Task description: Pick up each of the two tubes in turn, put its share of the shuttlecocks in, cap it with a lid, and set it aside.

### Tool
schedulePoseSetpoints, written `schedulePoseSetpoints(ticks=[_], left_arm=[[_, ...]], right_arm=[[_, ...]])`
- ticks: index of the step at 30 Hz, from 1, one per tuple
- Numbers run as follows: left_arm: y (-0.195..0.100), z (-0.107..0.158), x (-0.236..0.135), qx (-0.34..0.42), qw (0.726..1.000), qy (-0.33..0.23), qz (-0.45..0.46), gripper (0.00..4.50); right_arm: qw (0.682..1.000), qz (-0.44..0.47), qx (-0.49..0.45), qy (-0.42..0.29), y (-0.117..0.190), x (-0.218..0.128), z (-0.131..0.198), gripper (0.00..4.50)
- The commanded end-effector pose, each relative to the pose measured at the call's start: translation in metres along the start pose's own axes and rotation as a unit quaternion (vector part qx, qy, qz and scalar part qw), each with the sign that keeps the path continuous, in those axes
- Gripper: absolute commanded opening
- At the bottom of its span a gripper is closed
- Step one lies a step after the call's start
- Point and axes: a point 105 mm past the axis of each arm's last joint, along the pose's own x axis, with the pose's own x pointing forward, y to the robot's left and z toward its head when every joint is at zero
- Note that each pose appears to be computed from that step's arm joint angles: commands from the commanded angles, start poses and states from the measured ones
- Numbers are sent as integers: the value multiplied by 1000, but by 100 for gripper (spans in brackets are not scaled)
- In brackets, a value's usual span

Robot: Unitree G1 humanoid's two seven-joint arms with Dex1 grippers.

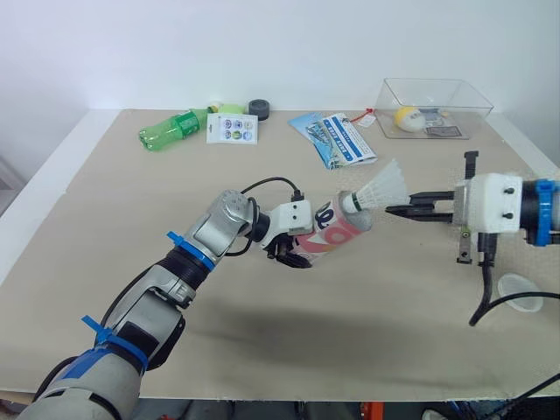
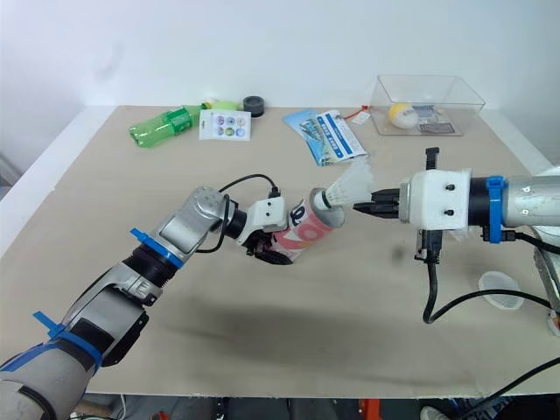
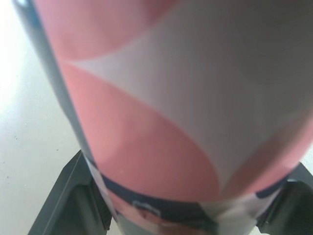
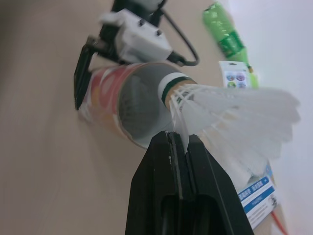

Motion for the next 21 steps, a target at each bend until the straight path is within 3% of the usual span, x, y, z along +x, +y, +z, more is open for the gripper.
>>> schedulePoseSetpoints(ticks=[1, 3, 6, 13, 14, 18, 21], left_arm=[[1, -3, -1, 2, 1000, 15, 9, 297], [1, -2, -1, 2, 1000, 15, 9, 297], [1, -2, -2, 2, 1000, 16, 10, 297], [2, -5, -5, -1, 1000, 20, 13, 297], [2, -6, -5, -1, 1000, 21, 13, 297], [0, -6, -5, 0, 1000, 21, 11, 297], [-1, -5, -3, 0, 1000, 19, 9, 297]], right_arm=[[999, 12, -43, 12, -3, 5, -3, 2], [999, 27, -47, 5, -2, 12, -5, 2], [999, 15, -26, -19, -11, 14, 2, 88], [988, -57, 115, -90, -31, -10, 11, 419], [980, -89, 150, -96, -37, -18, 6, 443], [938, -210, 272, -52, -40, -53, -42, 443], [878, -289, 382, 11, -18, -71, -88, 443]])
